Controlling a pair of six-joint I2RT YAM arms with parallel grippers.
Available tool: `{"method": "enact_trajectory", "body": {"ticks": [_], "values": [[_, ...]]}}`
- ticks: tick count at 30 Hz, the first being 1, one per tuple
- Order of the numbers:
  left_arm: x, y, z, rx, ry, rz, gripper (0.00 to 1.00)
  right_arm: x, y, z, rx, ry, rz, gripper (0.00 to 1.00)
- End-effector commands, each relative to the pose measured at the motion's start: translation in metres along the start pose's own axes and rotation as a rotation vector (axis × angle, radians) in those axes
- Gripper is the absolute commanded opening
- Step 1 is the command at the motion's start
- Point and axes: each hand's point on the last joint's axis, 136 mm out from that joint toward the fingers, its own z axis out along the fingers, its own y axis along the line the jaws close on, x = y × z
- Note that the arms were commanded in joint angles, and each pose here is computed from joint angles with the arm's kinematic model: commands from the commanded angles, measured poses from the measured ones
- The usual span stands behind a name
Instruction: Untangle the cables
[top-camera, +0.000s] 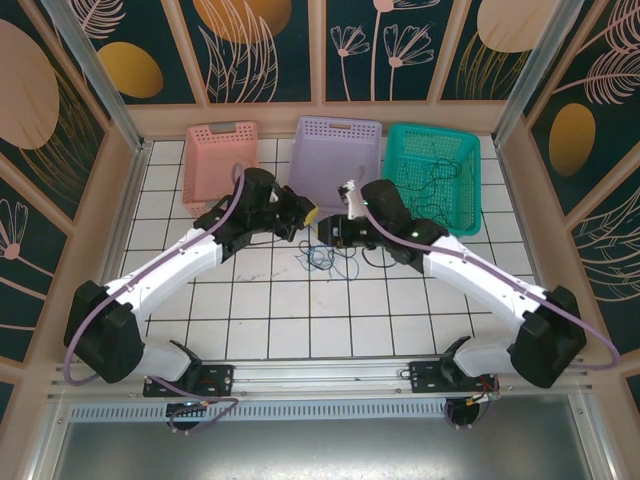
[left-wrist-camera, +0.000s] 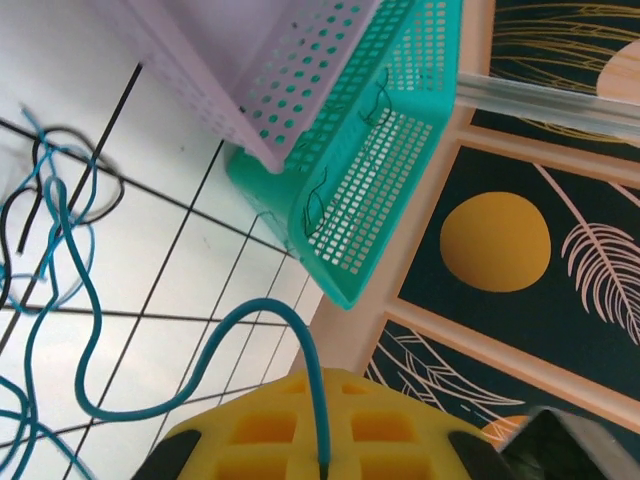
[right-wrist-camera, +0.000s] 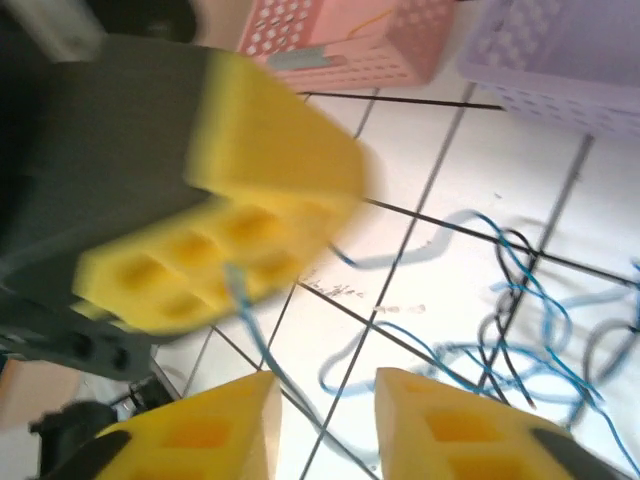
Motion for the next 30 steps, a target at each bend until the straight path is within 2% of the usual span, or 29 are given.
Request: {"method": "enact_trajectory", "body": {"ticks": [1,3,8,12,22,26,30], "values": [[0.007,-0.017,-0.02,0.039,0.041,0.193,0.0,-0.011,-0.018,-0.03,-0.001,-0.096,0.14,0.47],[0.018,-0.02,-0.024,0.077,0.104,0.276,0.0,-0.01,-0.032,-0.037,-0.006,-0.118,0.213,0.54],[0.045,-0.033,-0.03,0.143,0.261,0.517,0.0,0.01,-0.063,-0.025,0.011,-0.073,0.391,0.59],[0.054,-0.04,-0.034,0.157,0.315,0.632,0.0,0.012,-0.053,-0.003,-0.023,-0.027,0.414,0.61],[0.058,-0.05,-0.029,0.21,0.346,0.642,0.0,-0.001,-0.028,0.046,-0.118,-0.007,0.459,0.66],[0.061,-0.061,-0.033,0.243,0.346,0.65,0.0,0.003,-0.039,0.062,-0.073,0.017,0.489,0.65],[0.06,-0.091,-0.049,0.279,0.297,0.685,0.0,0.025,-0.077,0.073,0.058,0.055,0.515,0.57]]}}
